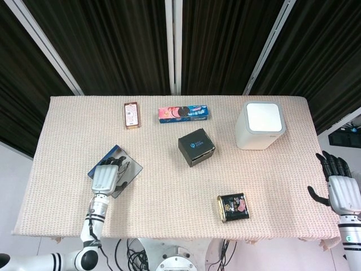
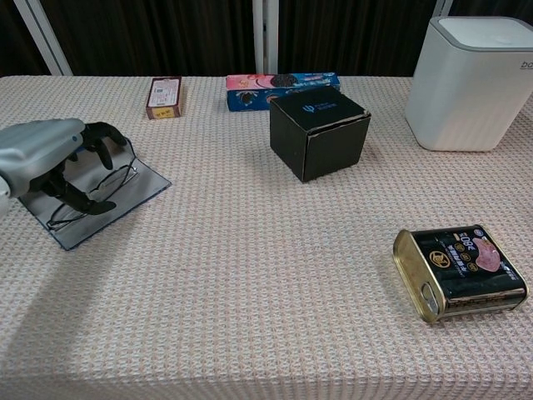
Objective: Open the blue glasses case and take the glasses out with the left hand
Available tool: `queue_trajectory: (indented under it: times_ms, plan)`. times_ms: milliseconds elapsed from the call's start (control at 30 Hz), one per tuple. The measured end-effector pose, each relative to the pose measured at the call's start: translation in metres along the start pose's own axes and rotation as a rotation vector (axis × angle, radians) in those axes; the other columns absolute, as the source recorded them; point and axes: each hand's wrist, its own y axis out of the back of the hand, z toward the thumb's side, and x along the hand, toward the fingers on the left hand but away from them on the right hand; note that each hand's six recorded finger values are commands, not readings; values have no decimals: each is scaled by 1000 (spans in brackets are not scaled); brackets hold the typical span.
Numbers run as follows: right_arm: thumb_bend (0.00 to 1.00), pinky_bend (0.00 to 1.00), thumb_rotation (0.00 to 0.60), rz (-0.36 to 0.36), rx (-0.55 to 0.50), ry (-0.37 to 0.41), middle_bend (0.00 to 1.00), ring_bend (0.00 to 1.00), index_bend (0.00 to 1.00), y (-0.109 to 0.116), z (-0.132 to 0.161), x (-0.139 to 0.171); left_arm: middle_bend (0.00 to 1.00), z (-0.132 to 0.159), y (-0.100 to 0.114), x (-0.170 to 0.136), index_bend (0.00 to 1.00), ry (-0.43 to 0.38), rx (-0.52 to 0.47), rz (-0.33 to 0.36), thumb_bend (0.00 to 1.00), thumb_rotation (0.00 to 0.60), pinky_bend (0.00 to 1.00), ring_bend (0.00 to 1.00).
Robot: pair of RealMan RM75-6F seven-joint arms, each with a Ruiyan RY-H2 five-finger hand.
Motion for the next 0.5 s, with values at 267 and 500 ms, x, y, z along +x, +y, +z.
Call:
queue_trajectory:
  times_ms: [267, 500]
  plan:
    - [239, 0, 600, 6, 4, -2, 0, 0, 0, 0, 0, 1, 329, -10, -5, 2, 190, 35, 9, -19, 192, 600, 288, 200]
    - [240, 0, 600, 9, 6, -2, 0, 0, 0, -1, 1, 0, 367, -13, -8, 5, 190, 44, -6, -40, 192, 600, 314, 239]
